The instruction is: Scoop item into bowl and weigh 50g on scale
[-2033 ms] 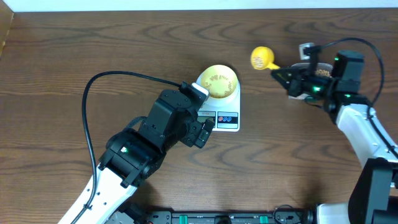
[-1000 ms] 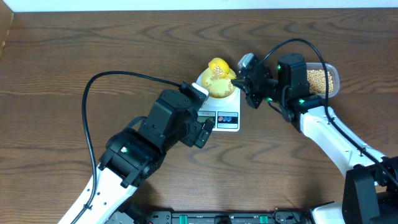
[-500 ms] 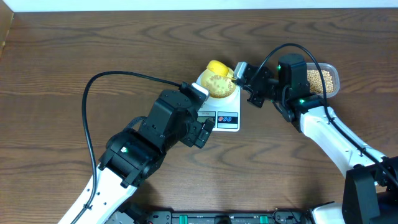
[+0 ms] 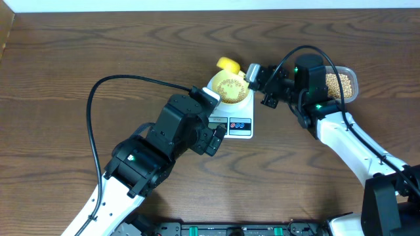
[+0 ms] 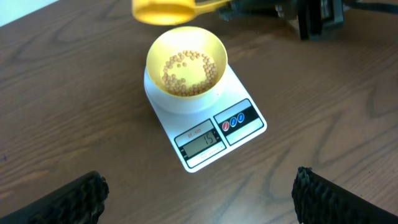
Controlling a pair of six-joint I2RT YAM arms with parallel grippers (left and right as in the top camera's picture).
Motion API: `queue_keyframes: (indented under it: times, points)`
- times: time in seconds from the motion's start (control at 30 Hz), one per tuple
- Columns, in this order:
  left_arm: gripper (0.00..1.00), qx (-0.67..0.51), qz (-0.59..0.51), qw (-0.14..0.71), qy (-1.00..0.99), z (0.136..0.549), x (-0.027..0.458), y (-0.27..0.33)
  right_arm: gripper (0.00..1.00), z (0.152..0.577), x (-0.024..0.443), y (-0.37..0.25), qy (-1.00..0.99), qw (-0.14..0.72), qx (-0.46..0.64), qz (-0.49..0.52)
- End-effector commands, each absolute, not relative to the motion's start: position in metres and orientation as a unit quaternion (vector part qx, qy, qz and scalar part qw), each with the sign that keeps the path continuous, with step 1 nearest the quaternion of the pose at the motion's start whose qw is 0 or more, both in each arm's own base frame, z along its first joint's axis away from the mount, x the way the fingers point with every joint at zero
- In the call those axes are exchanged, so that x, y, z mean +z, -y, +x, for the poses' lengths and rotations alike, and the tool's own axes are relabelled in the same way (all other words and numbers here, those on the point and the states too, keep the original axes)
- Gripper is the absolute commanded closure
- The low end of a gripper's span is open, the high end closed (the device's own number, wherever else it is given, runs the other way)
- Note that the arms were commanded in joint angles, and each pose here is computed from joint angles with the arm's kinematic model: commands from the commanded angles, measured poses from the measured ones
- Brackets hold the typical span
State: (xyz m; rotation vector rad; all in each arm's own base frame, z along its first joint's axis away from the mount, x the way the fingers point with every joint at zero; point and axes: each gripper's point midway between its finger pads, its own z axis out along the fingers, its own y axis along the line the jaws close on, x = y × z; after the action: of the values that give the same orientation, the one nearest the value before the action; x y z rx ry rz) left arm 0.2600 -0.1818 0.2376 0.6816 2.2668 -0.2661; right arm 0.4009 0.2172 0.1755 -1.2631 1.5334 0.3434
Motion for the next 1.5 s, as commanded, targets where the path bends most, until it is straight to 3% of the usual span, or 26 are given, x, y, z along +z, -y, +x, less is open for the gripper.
queue_keyframes:
  times: [0.0, 0.5, 1.47]
  points:
    - [0.03, -0.104, 0.274, 0.367, -0.883, 0.26, 0.236, 0.182, 0.99, 0.414, 0.185, -0.204, -0.673, 0.542, 0.165, -0.475]
    - [0.03, -0.104, 0.274, 0.367, -0.883, 0.26, 0.236, 0.182, 0.99, 0.445, 0.18, -0.112, -0.774, 0.528, 0.185, -0.297]
    - [0.03, -0.104, 0.274, 0.367, -0.883, 0.26, 0.236, 0.182, 0.99, 0.445, 0.173, -0.083, -0.793, 0.515, 0.185, -0.268]
